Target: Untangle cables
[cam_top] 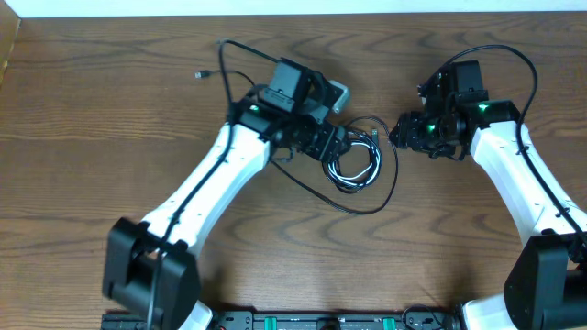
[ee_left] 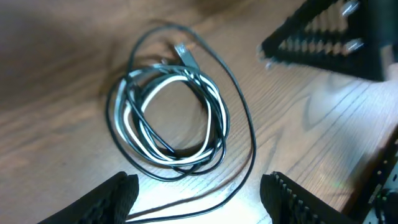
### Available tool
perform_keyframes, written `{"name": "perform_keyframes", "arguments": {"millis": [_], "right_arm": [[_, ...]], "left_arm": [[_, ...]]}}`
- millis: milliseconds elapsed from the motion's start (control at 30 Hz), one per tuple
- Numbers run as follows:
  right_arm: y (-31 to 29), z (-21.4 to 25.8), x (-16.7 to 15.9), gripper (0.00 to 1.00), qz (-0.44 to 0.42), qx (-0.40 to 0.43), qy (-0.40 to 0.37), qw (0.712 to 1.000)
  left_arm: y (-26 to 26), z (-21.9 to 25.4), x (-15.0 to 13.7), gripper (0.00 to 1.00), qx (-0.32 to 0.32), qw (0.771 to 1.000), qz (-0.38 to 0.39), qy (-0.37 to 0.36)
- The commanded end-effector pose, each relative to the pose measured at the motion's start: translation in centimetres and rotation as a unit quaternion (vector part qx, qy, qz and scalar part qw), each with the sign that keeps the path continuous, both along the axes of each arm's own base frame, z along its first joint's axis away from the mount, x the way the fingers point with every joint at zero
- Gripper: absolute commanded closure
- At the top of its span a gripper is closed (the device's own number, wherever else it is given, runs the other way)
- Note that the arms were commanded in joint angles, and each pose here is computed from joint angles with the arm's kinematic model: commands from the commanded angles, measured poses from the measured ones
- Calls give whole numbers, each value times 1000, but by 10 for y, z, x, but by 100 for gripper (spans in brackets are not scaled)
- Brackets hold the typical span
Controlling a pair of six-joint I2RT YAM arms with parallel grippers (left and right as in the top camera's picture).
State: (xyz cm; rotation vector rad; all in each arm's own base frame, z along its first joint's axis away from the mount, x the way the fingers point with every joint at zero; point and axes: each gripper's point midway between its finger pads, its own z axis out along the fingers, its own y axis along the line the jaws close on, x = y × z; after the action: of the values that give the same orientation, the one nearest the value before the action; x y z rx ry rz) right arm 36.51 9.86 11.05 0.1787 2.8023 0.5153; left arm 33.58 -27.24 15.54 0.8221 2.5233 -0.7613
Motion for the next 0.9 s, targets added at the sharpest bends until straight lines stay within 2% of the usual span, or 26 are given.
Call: {"name": "perform_keyframes", "arguments": {"millis": [0, 233, 533, 867], "right_arm": [[0, 2, 2, 45, 7, -1, -6, 1000], [-1, 1, 2, 44, 9, -4, -6, 1000], [-15, 0, 4, 45, -4, -11, -6, 1000], [-67, 2, 12, 45, -53, -4, -11, 999]], "left_arm": [[-22, -25, -9, 32, 19, 999, -39, 10], [-53, -71, -13, 45, 27, 997, -63, 32], [-64, -116, -29, 47, 18, 991, -85, 101], [-72, -119, -24, 57, 8, 992, -89, 87]]}}
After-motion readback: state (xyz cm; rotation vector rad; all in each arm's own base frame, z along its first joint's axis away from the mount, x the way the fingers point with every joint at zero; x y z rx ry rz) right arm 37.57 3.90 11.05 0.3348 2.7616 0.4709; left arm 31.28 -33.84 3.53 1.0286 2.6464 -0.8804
